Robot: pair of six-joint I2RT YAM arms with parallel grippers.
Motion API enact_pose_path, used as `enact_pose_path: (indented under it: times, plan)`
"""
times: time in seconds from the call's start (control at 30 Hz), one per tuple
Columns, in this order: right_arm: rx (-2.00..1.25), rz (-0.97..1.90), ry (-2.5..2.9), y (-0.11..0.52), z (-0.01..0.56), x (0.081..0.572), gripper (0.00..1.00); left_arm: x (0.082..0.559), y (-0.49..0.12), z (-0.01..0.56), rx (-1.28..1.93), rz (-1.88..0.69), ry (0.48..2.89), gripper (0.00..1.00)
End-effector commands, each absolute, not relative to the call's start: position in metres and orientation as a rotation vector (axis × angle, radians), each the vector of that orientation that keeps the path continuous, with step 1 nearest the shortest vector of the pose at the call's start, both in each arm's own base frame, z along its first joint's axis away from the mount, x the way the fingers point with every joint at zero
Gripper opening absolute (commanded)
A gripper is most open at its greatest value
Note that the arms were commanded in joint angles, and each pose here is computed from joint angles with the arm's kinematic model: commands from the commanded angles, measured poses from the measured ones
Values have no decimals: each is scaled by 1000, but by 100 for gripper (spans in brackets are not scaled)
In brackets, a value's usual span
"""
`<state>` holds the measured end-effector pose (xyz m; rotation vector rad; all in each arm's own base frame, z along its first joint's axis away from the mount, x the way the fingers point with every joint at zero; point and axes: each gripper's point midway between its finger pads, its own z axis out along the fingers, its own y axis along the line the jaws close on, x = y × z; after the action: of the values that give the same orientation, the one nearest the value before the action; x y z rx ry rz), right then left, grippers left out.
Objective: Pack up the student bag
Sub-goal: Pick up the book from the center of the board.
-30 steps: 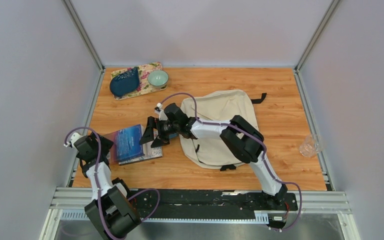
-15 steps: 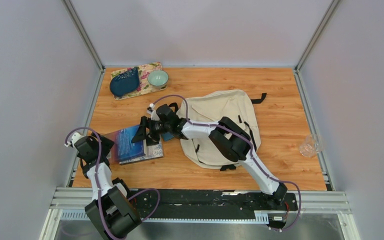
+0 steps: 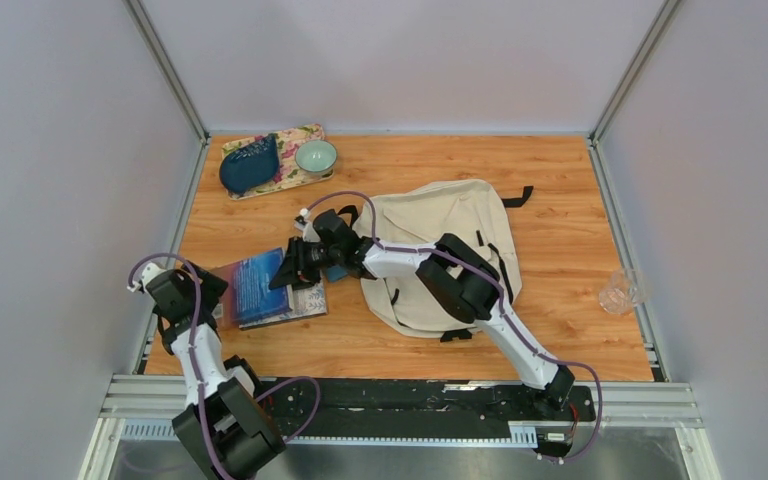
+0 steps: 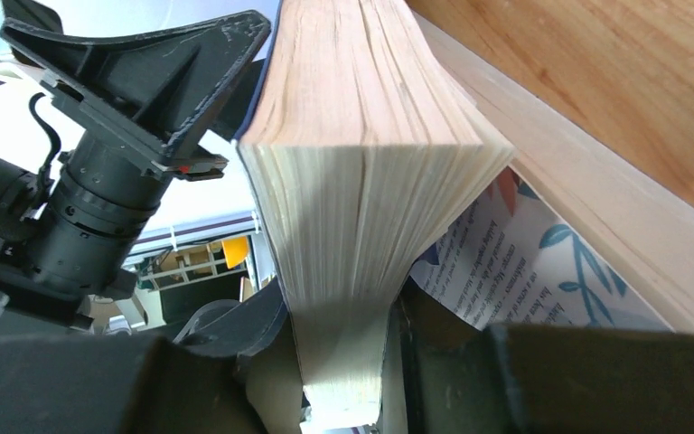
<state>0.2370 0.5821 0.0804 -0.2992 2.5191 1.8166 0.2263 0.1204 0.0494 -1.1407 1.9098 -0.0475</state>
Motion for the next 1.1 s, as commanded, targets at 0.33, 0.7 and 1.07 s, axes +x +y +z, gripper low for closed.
enact_pose_path:
  times: [0.33,0.7,1.07]
  plan:
    - [-393,2187,1922,542,249,256,0,233,109,190,-912,-59,1871,86]
    - [-299,2008,1924,480,265,277,0,235,92,219,-803,-132,1849,86]
    - [-172,1564,1978,393,281,290,0,245,64,234,-724,-330,1814,86]
